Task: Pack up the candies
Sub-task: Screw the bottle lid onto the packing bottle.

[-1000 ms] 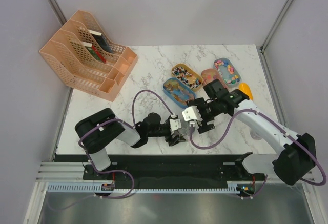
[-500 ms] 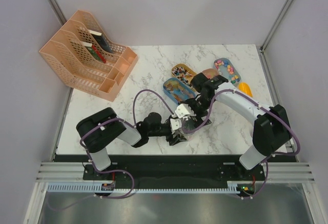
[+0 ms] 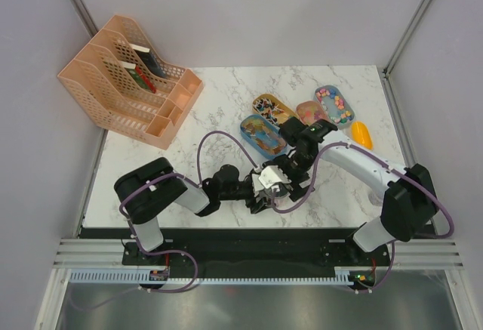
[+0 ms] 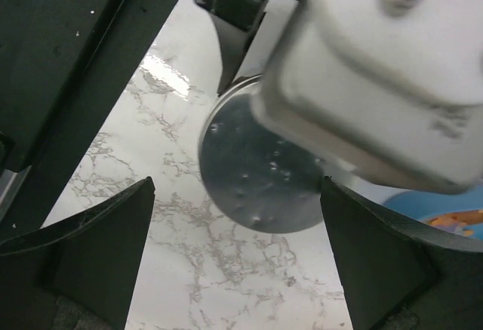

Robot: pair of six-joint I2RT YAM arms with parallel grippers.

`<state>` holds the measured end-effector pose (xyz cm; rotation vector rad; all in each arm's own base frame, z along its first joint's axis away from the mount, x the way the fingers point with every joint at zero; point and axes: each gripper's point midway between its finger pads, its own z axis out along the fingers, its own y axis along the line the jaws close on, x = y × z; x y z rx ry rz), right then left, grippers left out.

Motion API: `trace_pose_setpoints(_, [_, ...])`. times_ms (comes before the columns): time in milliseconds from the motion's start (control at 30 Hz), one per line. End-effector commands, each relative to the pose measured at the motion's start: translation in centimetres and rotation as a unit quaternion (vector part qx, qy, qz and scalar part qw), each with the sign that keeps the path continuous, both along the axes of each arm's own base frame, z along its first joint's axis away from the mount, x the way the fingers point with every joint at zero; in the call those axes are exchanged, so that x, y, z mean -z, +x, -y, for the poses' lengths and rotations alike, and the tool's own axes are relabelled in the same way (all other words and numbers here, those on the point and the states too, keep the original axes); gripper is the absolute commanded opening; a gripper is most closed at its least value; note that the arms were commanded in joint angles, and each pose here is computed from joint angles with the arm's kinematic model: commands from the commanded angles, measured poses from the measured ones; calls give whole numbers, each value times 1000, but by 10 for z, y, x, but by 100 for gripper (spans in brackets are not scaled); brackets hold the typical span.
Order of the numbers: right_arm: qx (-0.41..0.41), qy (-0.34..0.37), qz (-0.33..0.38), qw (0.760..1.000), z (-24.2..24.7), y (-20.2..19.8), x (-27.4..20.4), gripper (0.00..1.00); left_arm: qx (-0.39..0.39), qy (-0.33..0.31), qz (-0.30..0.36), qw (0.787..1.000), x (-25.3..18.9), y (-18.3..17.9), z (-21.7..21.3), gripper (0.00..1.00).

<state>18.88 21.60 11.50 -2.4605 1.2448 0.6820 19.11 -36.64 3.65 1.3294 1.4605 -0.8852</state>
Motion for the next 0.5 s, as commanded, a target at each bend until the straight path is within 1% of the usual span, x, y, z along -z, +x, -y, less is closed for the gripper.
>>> trace_pose_setpoints(0, [5,-27,-14,1000,21,-22,4,98,-24,59,-28,998,35,-1,-17,44])
trace_pose_setpoints(100, [20,-50,-21,998,33,-30,15,98,-22,60,-28,998,36,-1,-17,41])
trace_pose_setpoints(233, [54,-50,-22,997,33,-30,17,98,-16,63,-29,997,38,-3,-17,37])
trace_pose_setpoints(400, [93,-9,20,995,13,-3,-2,98,-4,65,-32,997,40,-9,-16,36])
trace_pose_setpoints(467, [95,-7,23,995,9,2,-3,98,0,67,-33,997,41,-11,-16,36])
